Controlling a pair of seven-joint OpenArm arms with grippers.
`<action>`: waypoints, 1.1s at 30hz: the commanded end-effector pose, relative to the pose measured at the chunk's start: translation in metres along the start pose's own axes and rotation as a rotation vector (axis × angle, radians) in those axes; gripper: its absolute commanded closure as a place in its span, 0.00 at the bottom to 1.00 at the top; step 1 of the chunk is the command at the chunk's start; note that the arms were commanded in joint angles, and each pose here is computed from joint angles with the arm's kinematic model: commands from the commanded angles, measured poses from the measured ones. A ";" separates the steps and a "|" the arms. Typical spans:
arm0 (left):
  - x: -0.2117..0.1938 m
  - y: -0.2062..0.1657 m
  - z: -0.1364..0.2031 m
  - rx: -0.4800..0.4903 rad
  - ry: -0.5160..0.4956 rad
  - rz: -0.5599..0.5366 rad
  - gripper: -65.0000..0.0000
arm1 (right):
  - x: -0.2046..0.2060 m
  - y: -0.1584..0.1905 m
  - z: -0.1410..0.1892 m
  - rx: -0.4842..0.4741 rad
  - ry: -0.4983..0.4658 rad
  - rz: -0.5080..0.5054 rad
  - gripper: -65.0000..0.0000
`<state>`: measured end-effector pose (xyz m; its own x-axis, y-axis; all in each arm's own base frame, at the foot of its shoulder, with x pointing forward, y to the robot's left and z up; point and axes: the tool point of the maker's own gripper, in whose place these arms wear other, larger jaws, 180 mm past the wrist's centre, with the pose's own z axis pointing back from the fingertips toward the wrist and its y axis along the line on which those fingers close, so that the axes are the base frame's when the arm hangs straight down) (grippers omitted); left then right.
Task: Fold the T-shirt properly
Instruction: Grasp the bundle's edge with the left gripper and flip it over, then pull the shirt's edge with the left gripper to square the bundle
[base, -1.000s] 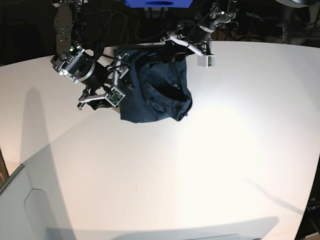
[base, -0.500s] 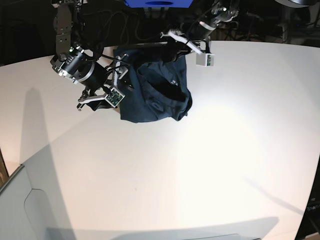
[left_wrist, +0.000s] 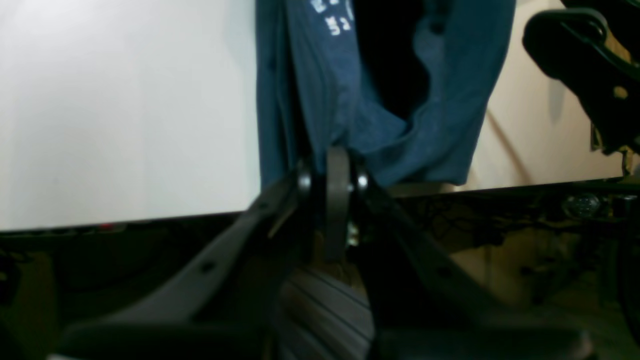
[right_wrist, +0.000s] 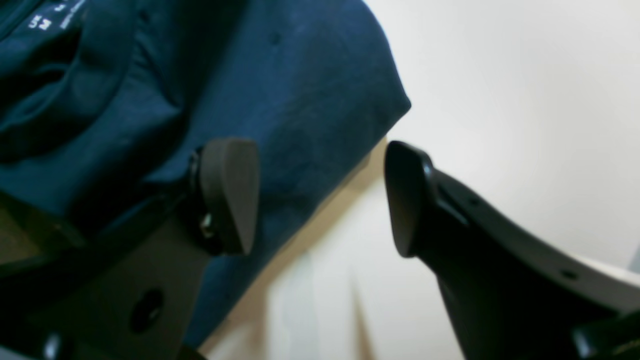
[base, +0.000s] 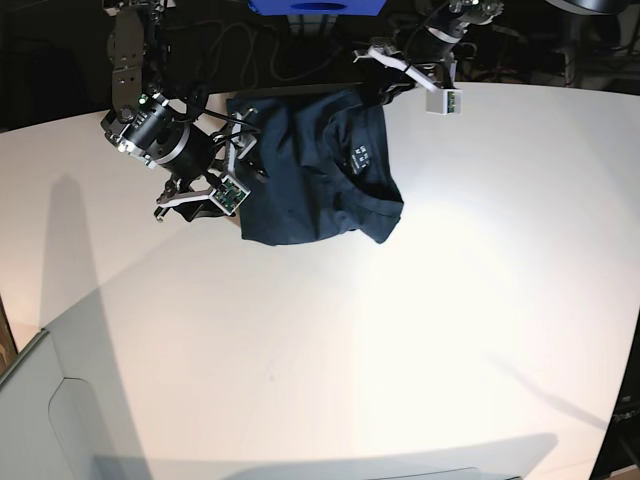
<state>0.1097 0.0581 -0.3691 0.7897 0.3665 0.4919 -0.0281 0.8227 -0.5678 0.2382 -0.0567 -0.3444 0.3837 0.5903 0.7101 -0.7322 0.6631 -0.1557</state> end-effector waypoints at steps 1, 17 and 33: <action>0.004 -0.008 0.003 -0.027 -0.018 0.001 1.00 | 0.012 -0.001 0.003 0.000 -0.047 0.010 0.42; 0.013 0.008 -0.001 -0.009 -0.012 -0.056 1.00 | 0.015 -0.001 0.003 -0.001 -0.053 0.013 0.42; 0.021 0.022 0.002 0.033 -0.035 -0.055 0.94 | 0.016 0.000 0.002 0.002 -0.058 0.011 0.42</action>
<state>0.1247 0.0858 -0.3751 0.7783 0.3270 0.5360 -0.0122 0.8614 -0.5077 0.2378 -0.0529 -0.3435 0.3804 0.5863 0.7152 -0.7350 0.6610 -0.1510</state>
